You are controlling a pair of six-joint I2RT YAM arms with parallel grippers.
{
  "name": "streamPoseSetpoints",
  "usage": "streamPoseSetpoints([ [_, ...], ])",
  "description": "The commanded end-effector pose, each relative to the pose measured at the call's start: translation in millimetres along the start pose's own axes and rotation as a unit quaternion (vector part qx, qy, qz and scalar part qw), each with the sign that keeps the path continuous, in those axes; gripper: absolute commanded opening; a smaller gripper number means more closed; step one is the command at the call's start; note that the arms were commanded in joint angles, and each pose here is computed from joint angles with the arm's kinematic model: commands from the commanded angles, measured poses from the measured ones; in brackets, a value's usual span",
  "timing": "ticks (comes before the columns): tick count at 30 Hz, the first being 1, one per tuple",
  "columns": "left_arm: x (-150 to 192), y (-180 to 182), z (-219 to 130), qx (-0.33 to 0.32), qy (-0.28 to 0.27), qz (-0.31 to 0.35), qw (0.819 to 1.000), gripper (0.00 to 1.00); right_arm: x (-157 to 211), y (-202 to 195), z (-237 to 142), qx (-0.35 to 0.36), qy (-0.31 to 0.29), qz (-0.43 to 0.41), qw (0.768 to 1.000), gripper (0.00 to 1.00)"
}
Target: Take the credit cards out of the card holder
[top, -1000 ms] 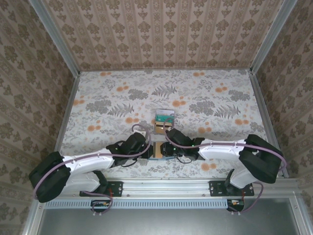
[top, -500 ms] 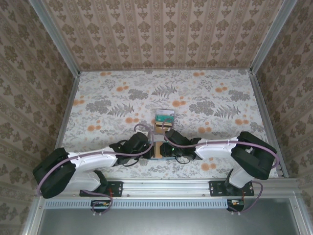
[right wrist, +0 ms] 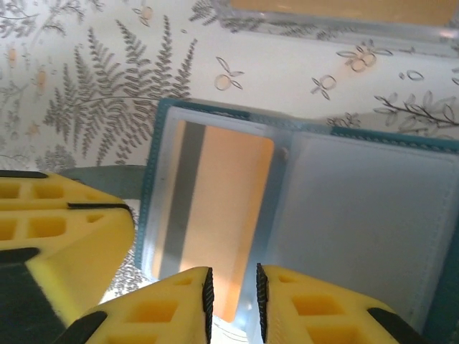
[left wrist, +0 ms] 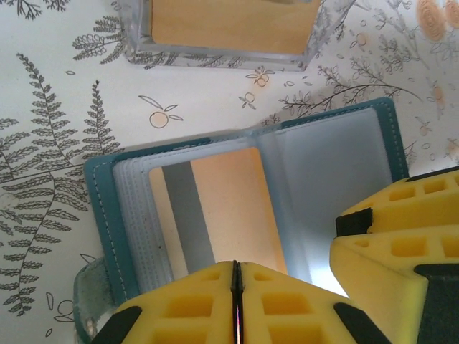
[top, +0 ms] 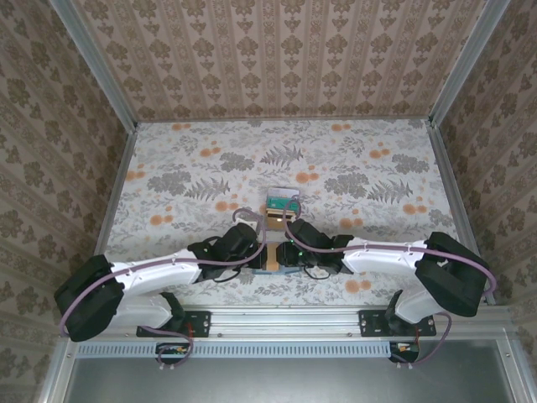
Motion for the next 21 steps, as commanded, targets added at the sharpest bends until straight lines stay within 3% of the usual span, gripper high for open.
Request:
streamPoseSetpoints([
  [1,-5.7,-5.0,-3.8,-0.001,-0.009,0.011,1.0,0.08,-11.0,11.2,-1.4,-0.015,-0.007,-0.01,1.0,0.27],
  [6,-3.2,0.4,6.6,0.005,0.004,-0.008,1.0,0.0,-10.7,18.1,13.9,-0.033,0.006,0.002,0.999,0.26],
  [21,19.8,42.9,14.4,-0.071,0.026,-0.027,0.997,0.0,11.2,-11.9,29.5,-0.009,0.027,0.041,0.999,0.24],
])
Point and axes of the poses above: each hand's point on the last joint's axis, 136 mm out from that joint toward the fingers, its own z axis out along the fingers, its own y axis along the line the jaws close on, x = y × z, the point moved 4 cm from there along -z, back along the fingers, and after that the axes turned 8 degrees about -z, right-handed, at the moved point
